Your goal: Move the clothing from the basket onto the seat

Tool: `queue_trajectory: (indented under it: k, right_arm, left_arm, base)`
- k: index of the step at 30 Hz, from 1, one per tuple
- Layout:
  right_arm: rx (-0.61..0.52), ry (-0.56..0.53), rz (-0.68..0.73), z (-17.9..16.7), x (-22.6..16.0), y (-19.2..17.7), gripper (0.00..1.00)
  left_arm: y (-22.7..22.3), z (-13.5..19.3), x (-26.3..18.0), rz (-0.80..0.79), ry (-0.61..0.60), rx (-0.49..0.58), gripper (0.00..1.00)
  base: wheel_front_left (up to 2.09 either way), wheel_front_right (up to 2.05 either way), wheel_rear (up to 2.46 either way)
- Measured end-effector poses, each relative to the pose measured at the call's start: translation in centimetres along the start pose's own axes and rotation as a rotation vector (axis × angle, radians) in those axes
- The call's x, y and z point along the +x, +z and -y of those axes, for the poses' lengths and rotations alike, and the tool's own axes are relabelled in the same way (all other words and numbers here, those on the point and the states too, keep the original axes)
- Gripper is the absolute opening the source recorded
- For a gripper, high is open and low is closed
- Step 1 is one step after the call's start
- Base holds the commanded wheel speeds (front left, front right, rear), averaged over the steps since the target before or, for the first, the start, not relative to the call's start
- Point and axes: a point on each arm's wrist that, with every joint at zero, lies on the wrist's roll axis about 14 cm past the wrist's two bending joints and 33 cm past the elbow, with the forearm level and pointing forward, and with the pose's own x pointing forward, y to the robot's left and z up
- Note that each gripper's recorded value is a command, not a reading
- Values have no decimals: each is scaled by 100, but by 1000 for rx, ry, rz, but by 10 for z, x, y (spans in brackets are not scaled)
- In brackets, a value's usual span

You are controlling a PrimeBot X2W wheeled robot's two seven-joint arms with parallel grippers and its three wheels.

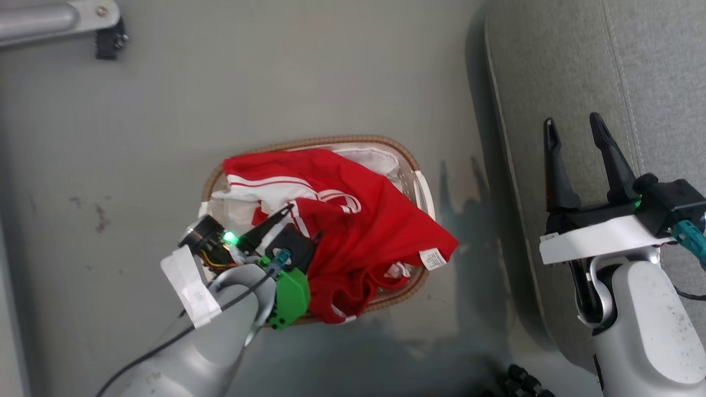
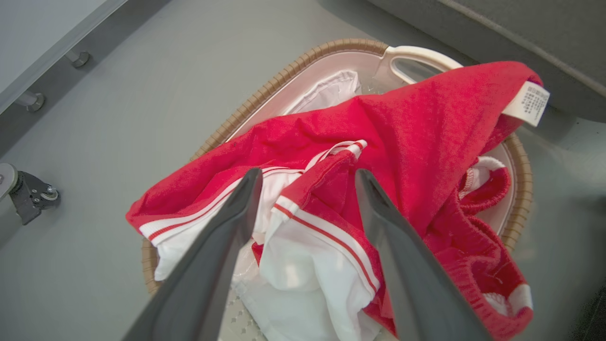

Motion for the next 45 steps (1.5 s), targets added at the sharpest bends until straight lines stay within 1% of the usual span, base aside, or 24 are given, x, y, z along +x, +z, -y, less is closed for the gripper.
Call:
queue_trajectory:
  k: [3,6,13,21,22,23,24,25,26,32,36,39,42,45]
  right_arm:
    - [3,-17,-25,7,3,-12,100]
    - [1,-26,-45,12,5,-21,100]
    - [-2,-74,-93,31,3,-40,100]
    - [-12,-101,-146,42,-5,-57,100]
    - [-14,-104,-150,43,-6,-58,100]
    - [-14,-108,-153,45,-7,-59,100]
    - [-13,-111,-156,46,-7,-59,100]
    - [-15,-113,-159,46,-8,-60,100]
    - [-16,-114,-159,47,-8,-60,100]
    - [-26,-106,-147,45,-8,-54,100]
    - [-35,-99,-126,42,-7,-45,100]
    - [-46,-92,-121,39,-11,-41,100]
    - [-55,-81,-112,35,-15,-35,100]
    - [-62,-71,-94,30,-19,-25,100]
  left_arm:
    - [-23,-2,12,-70,-39,22,100]
    - [-37,-2,25,-108,-73,34,100]
    - [-57,-11,53,-147,-105,22,100]
    - [-80,1,75,-199,-164,19,100]
    - [-81,2,76,-201,-168,18,82]
    - [-82,4,78,-203,-173,12,46]
    - [-83,7,80,-205,-180,11,29]
    - [-82,10,81,-204,-188,8,8]
    - [-81,13,82,-202,-193,8,0]
    - [-69,18,79,-180,-192,-16,0]
    - [-40,23,76,-92,-179,-68,0]
    - [-24,29,67,-39,-183,-76,0]
    - [-1,27,55,27,-167,-85,0]
    - [21,24,42,89,-154,-65,0]
  base:
    - [0,0,0]
    - [0,0,0]
    - [0,0,0]
    - [0,0,0]
    - [0,0,0]
    - [0,0,0]
    - [0,0,0]
    - [0,0,0]
    - [0,0,0]
    - [0,0,0]
    - [0,0,0]
    - [0,0,0]
    - [0,0,0]
    - [0,0,0]
